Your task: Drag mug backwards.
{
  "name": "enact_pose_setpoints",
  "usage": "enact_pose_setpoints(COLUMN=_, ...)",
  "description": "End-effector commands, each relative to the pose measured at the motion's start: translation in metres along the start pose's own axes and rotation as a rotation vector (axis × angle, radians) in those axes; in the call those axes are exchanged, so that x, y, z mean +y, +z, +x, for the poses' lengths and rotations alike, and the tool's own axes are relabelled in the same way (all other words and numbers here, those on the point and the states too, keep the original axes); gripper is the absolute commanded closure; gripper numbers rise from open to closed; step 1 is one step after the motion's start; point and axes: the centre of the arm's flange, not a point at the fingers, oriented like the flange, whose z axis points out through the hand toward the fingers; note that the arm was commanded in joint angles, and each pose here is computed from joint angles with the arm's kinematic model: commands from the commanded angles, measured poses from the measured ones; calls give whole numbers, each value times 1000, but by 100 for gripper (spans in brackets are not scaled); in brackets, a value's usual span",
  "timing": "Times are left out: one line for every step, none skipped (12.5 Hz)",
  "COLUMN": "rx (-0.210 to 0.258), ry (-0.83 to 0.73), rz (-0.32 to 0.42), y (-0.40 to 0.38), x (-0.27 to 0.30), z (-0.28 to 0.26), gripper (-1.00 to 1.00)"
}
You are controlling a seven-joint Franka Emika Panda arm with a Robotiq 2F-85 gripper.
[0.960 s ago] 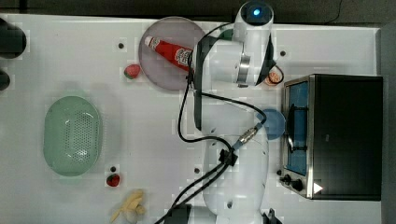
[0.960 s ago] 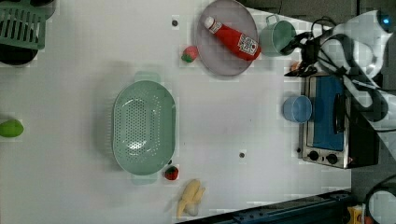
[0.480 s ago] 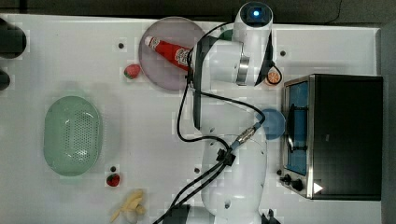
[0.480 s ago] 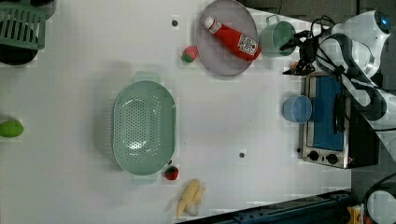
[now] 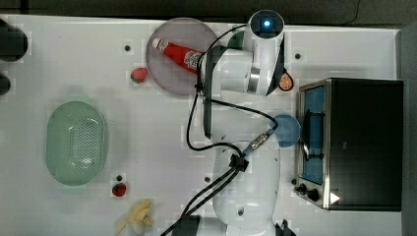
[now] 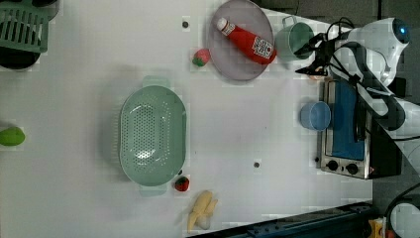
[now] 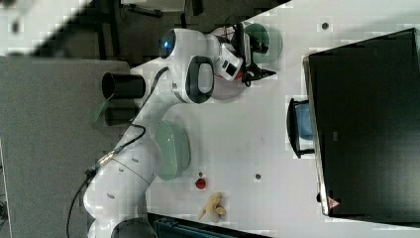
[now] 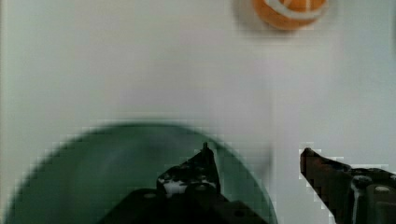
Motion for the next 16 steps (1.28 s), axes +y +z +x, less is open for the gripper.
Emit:
enact_pose_setpoints(rx=-15, ry=37, rz=64, y=-34, x=-10, z=-3, gripper=29)
enact_pose_setpoints(rx=-15, ry=38, rz=64, y=-35, x=-9, z=-2, gripper=51)
enact_pose_setpoints(rx=-17, ry=34, rz=58, y=-36, x=-5, z=-2, gripper=65)
enact_pose_setpoints(rx=-21, ry=34, rz=45, y=-37, x=3, z=-2, gripper=65)
enact_pose_setpoints(rx=-25, ry=37, rz=31, y=-37, x=14, z=-2, gripper=65)
enact_pose_setpoints(rx=-30, ry=39, rz=25, y=-41, x=26, z=-2, gripper=65)
enact_pose_setpoints(rx=-33, ry=44, rz=25, y=-42, x=39, z=-1, gripper=65)
enact_pose_setpoints(rx=-37, ry=47, rz=21, y=-42, x=54, z=-2, gripper=65)
enact_pose_setpoints(rx=-40, ry=50, rz=23, y=-41, x=69, z=-3, gripper=65)
enact_pose_setpoints(rx=-42, ry=54, rz=24, y=-39, x=85, z=-3, gripper=65)
enact_pose_setpoints(rx=-43, ry=59, rz=34, y=-37, x=100, z=-3, gripper=65)
enact_pose_setpoints(rx=-46, ry=63, rz=33, y=-35, x=115, z=-3, gripper=65)
enact_pose_setpoints(rx=-51, ry=65, rz=26, y=-36, x=129, z=-5, gripper=65)
enact_pose_setpoints(rx=-56, ry=68, rz=13, y=-38, x=141, z=-5, gripper=65)
enact_pose_setpoints(rx=-60, ry=73, rz=-6, y=-37, x=154, z=-4, gripper=65)
enact_pose_setpoints(rx=-65, ry=75, rz=-18, y=-37, x=167, z=-5, gripper=65)
